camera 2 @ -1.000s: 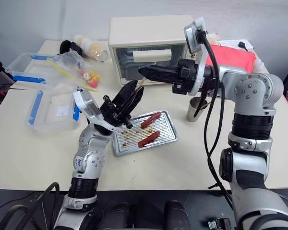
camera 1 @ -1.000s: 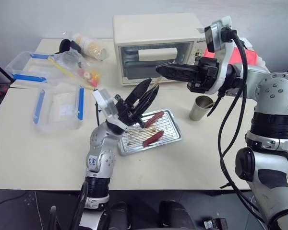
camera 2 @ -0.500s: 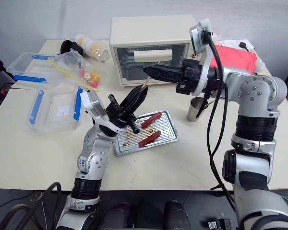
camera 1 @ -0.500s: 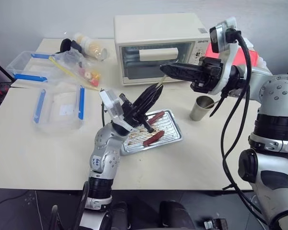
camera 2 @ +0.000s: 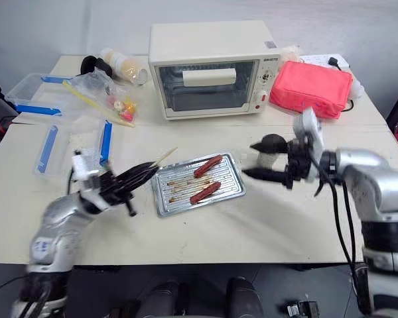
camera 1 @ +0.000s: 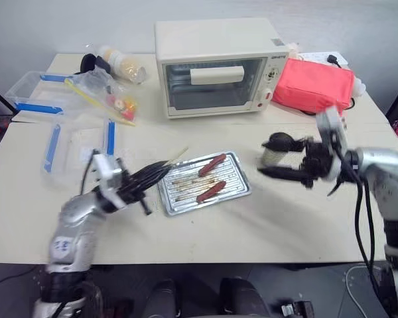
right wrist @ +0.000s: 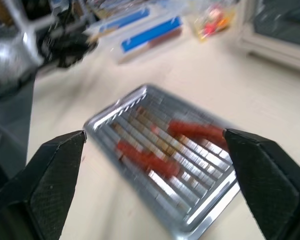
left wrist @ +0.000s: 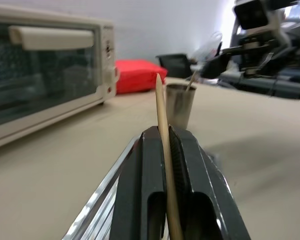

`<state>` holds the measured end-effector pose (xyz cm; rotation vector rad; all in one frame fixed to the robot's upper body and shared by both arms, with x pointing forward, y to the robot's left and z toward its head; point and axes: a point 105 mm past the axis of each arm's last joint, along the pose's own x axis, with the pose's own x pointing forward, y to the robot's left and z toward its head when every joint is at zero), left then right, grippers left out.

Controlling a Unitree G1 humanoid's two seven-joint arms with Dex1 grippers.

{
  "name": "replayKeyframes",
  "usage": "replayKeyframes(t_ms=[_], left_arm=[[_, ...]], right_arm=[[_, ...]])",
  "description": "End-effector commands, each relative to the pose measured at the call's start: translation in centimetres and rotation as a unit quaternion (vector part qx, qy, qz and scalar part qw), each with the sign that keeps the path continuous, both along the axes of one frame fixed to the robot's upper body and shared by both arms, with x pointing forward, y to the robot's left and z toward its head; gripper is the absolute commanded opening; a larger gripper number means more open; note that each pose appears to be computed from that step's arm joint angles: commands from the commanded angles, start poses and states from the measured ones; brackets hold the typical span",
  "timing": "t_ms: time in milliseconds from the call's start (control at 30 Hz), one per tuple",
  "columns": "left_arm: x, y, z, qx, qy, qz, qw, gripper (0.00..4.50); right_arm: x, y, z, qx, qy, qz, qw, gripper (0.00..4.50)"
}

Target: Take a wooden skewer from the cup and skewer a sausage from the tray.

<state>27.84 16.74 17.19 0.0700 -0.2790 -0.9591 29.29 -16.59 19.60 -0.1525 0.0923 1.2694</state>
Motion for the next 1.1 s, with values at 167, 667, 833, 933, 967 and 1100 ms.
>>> replayKeyframes(t_ms=[167,667,833,933,967,1100], left_arm=[[-3.0,4.5,-0.7,0.027,0.023,0.07,0.997,0.0],[-4.4,7.5,-2.9,0.023,0.081,0.12,0.989,0.0],[-4.0,6.5,-3.1,0.016,0.079,0.11,0.991,0.0],[-4.0,5.9,-3.1,0.011,0.078,0.107,0.991,0.0],[-4.1,5.8,-3.2,0.01,0.078,0.107,0.991,0.0],[-4.1,5.6,-3.3,0.003,0.077,0.109,0.991,0.0]], right_arm=[[-3.9,-3.6,-4.7,-0.14,-0.12,0.081,0.98,4.44],[2.0,4.6,-1.1,-0.182,-0.154,0.128,0.963,4.44],[2.8,9.6,-1.6,-0.232,-0.112,0.168,0.951,4.44],[3.2,12.1,-1.9,-0.236,-0.106,0.178,0.949,4.44],[3.3,12.7,-2.1,-0.237,-0.107,0.178,0.949,4.44],[3.6,13.5,-2.9,-0.254,-0.103,0.187,0.943,4.28]])
